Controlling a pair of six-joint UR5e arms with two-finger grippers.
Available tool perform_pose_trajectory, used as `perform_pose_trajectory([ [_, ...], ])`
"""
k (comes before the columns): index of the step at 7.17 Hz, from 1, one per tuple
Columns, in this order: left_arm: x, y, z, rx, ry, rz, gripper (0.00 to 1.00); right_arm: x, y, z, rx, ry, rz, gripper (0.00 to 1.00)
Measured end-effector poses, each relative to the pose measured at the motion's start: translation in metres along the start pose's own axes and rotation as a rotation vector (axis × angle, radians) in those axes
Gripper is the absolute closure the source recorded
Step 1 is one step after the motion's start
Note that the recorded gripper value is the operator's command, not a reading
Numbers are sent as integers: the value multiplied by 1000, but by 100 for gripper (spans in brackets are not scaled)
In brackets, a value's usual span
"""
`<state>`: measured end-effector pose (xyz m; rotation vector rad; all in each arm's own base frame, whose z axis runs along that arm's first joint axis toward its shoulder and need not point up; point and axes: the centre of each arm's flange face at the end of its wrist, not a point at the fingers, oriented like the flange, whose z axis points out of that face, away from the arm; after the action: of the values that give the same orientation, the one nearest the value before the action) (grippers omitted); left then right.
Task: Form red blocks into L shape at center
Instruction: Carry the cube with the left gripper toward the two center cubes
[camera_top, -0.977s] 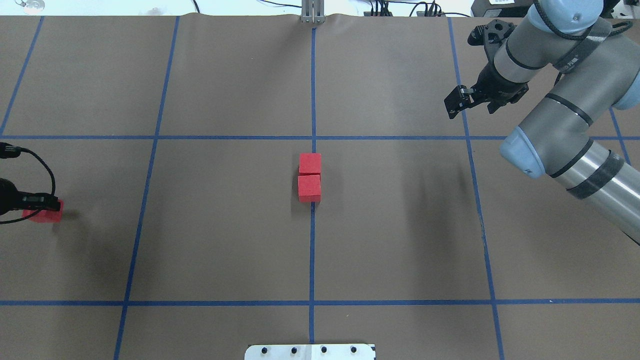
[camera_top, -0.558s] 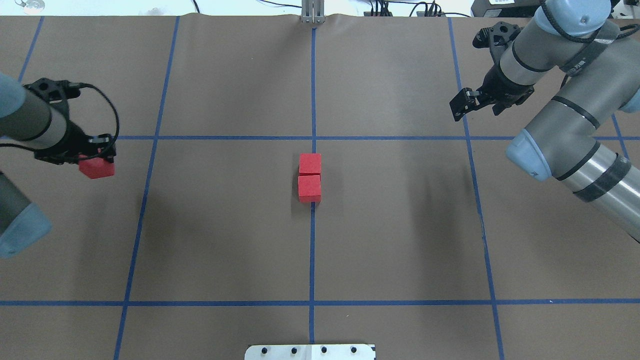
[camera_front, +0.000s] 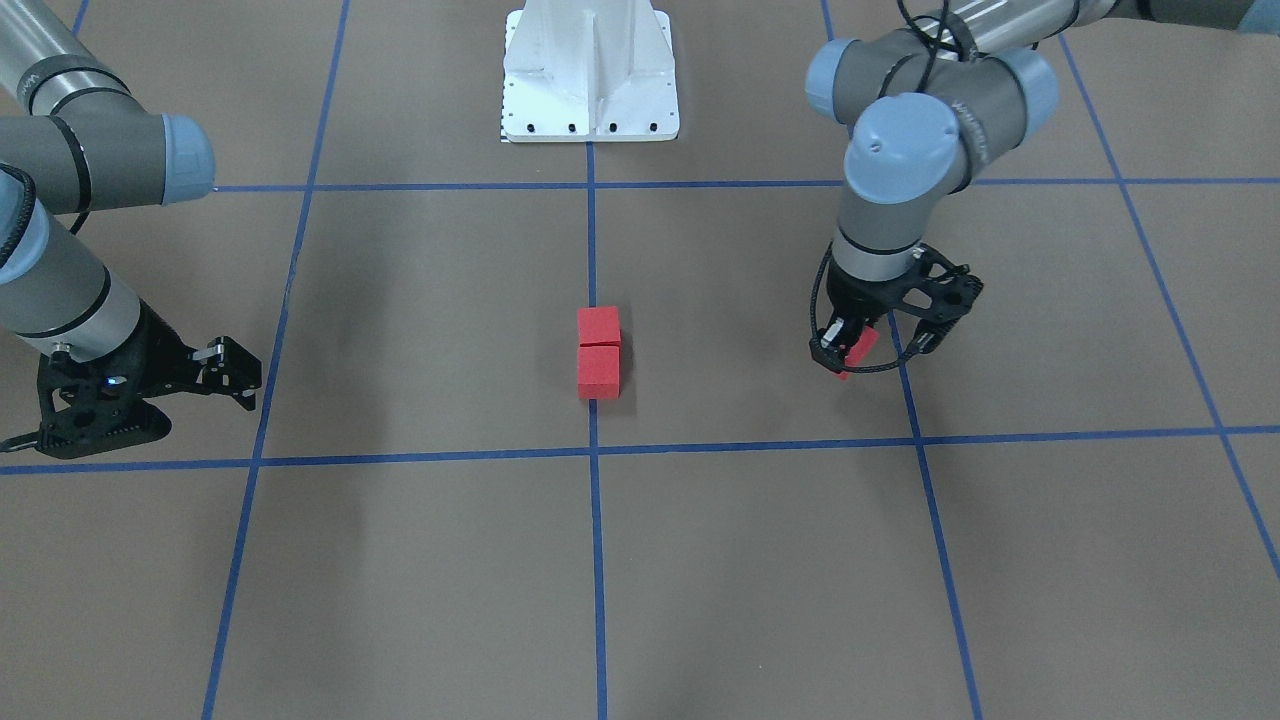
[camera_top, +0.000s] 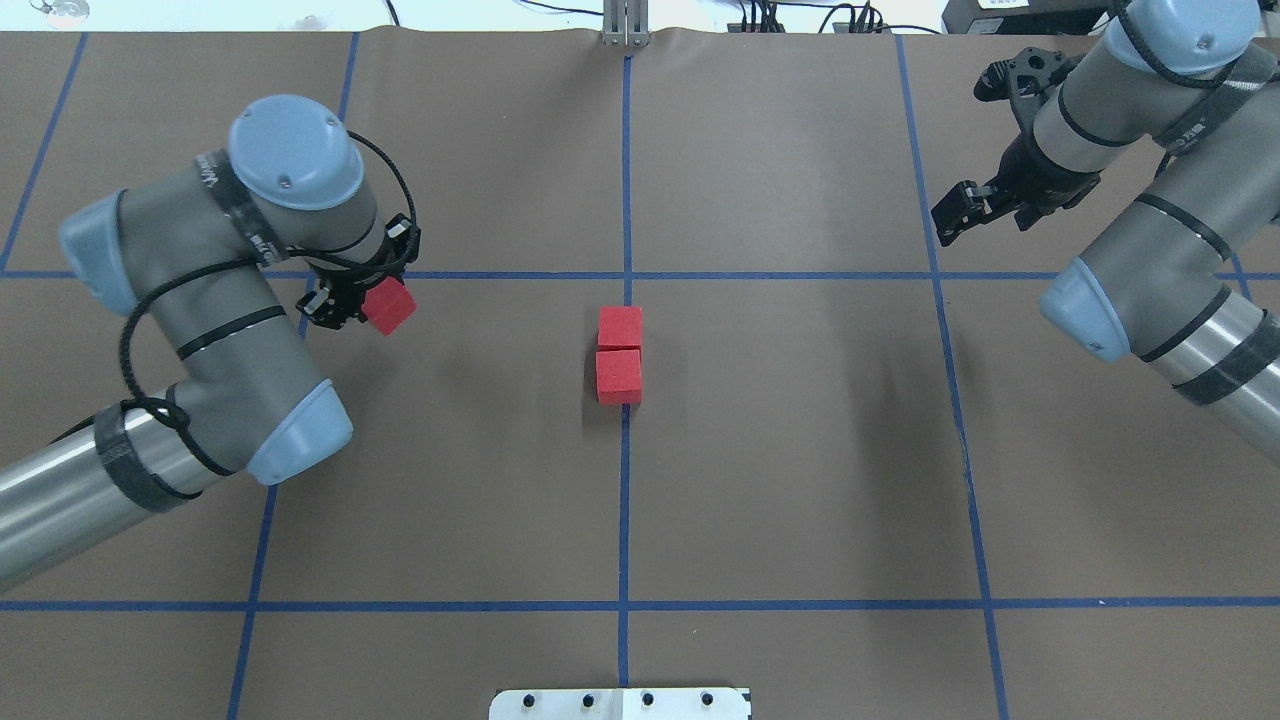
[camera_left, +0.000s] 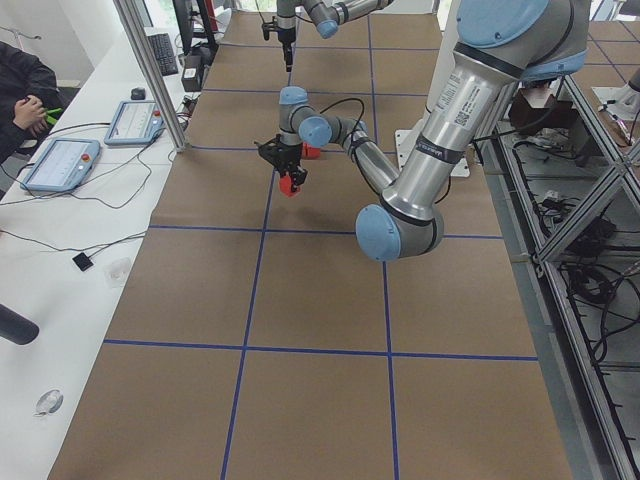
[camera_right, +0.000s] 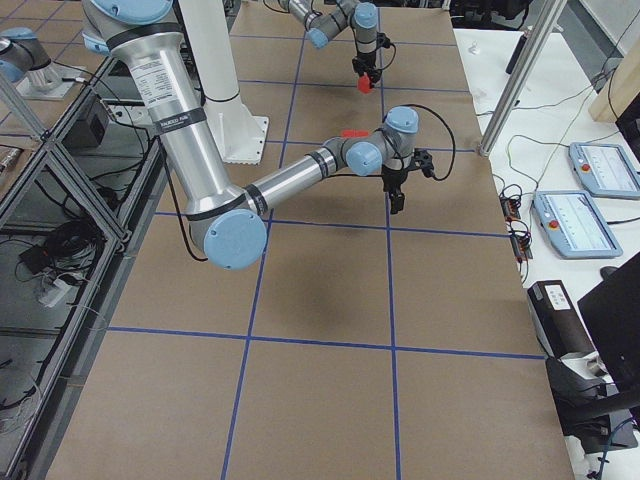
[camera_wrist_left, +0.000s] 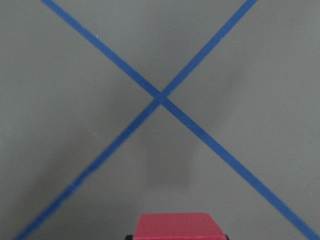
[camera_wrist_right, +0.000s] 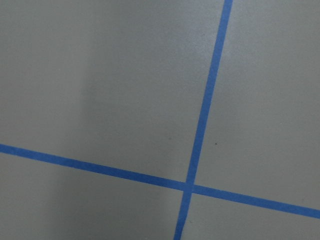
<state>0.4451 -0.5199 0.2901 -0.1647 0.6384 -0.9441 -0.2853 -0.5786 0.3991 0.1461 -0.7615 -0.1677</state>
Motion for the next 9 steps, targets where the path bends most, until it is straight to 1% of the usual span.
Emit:
perform_pose_trajectory([
  [1,25,17,0,11,4,-123,100,4,3,2,6,-3,-8,1],
  [2,52,29,5,20,-6,-239,100,11,9,7,19,-12,-19,1],
  [3,78,42,14,31,-30,-330,100,16,13,10,31,-21,-28,1],
  [4,97,53,21,40,-50,-390,100,17,15,10,38,-26,-33,1],
  [5,105,61,24,37,-65,-422,100,16,15,10,42,-29,-35,1],
  [6,105,69,26,18,-88,-434,100,15,15,9,44,-30,-36,1],
  [9,102,89,24,-97,-164,-470,100,12,14,6,52,-35,-40,1],
])
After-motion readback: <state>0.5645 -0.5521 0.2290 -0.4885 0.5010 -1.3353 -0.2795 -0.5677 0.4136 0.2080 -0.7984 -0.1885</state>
